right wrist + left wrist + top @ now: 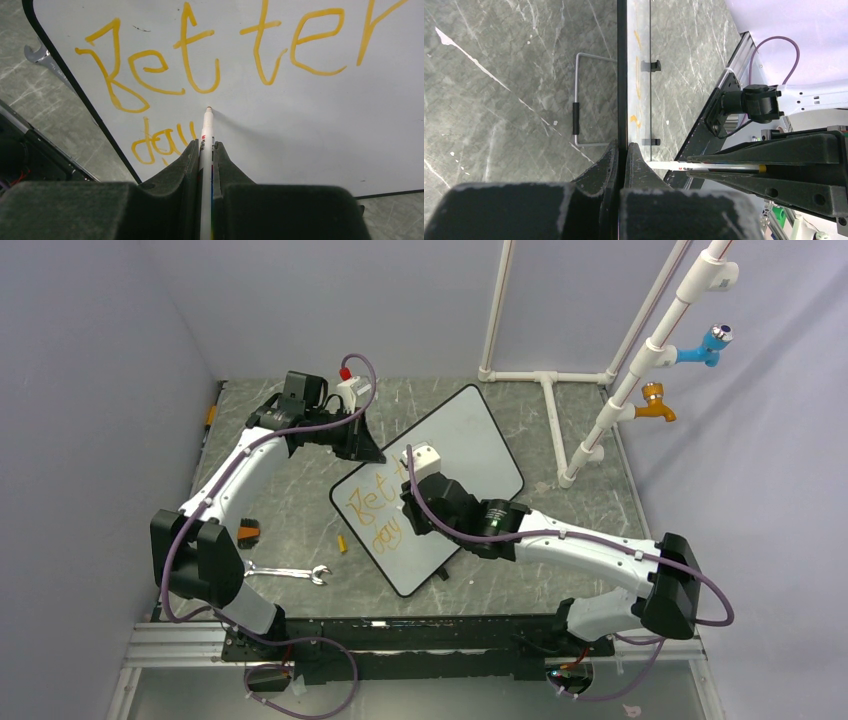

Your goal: Write a sentence on the whiteboard

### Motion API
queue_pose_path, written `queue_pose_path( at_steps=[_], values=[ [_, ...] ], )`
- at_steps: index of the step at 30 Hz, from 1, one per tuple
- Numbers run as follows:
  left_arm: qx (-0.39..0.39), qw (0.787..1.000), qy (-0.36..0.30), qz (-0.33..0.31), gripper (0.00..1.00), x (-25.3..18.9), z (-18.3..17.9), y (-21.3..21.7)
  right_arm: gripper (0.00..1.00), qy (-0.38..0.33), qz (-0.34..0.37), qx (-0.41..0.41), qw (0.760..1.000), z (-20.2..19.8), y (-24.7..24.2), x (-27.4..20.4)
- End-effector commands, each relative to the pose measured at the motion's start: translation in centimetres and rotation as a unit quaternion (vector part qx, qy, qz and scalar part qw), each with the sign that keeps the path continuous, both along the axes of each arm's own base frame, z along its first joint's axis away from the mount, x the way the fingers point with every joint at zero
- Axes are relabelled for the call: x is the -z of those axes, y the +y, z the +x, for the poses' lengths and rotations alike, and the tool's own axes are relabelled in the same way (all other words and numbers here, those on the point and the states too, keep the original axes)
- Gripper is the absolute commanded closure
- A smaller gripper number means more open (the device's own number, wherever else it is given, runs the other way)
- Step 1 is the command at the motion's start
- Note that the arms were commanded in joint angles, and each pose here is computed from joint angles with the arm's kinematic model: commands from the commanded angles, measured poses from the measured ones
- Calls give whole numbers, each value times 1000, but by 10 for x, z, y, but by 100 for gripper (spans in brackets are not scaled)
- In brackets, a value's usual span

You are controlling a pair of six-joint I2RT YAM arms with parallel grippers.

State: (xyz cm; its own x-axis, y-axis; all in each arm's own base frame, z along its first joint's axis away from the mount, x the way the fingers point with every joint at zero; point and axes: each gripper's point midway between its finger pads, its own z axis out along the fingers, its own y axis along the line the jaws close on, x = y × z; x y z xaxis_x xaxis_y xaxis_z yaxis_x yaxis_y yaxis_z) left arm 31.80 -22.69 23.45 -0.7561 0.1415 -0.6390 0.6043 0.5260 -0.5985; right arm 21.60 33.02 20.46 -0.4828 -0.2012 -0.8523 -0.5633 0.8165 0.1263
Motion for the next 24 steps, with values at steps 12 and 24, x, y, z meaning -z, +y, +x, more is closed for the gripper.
queue_pose_path(
  at_steps=[12,24],
  values=[
    [0,994,-107,-18,100,-39,14,2,100,10,2,-8,1000,-1,5,10],
    [-1,994,-108,-18,100,-40,14,2,100,8,34,-22,999,-10,4,-11]
  ],
)
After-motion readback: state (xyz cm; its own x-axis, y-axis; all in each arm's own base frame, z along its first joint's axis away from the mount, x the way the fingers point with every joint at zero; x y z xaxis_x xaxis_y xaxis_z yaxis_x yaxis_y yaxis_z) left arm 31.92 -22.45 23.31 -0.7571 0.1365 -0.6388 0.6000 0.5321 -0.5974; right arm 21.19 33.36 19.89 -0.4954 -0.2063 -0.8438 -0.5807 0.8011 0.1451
